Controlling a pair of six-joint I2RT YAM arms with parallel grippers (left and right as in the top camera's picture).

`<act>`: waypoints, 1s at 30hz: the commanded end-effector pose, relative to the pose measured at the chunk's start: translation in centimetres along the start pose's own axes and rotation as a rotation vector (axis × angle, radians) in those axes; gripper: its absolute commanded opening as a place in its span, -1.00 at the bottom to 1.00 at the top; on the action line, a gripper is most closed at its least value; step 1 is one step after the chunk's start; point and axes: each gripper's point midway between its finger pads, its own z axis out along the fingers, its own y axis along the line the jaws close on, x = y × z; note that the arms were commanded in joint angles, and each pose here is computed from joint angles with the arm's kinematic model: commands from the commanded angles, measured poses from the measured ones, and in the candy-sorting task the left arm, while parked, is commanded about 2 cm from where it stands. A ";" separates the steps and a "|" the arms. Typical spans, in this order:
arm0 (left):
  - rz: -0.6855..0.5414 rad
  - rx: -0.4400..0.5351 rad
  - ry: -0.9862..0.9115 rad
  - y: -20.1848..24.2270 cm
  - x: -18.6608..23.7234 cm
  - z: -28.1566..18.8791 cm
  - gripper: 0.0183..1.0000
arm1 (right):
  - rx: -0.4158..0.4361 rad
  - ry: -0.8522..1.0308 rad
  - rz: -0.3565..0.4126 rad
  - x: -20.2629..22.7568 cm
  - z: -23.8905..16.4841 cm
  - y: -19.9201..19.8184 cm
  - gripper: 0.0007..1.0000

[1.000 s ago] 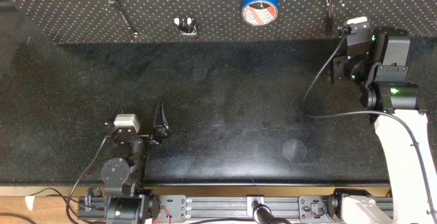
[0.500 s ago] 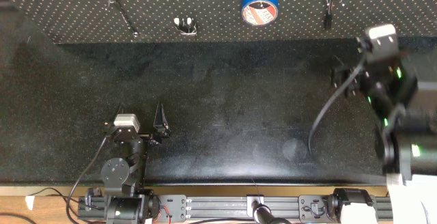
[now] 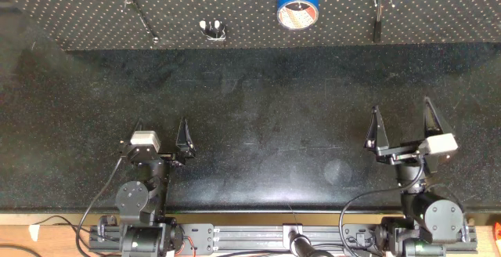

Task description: Place Tools Onto Pegboard

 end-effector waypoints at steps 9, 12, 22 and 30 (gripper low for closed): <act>0.012 -0.003 0.004 0.1 0.2 0.0 0.99 | 0.225 0.232 0.082 8.3 -1.6 -3.7 0.97; 0.012 -0.003 0.004 0.1 0.2 0.0 0.99 | 0.240 0.299 0.021 9.7 -2.1 -4.1 0.96; 0.012 -0.003 0.004 0.1 0.2 0.0 0.99 | 0.086 0.333 -0.159 10.2 -1.9 -2.0 0.96; 0.012 -0.003 0.004 0.1 0.2 0.0 0.99 | 0.086 0.333 -0.159 10.2 -1.9 -2.0 0.96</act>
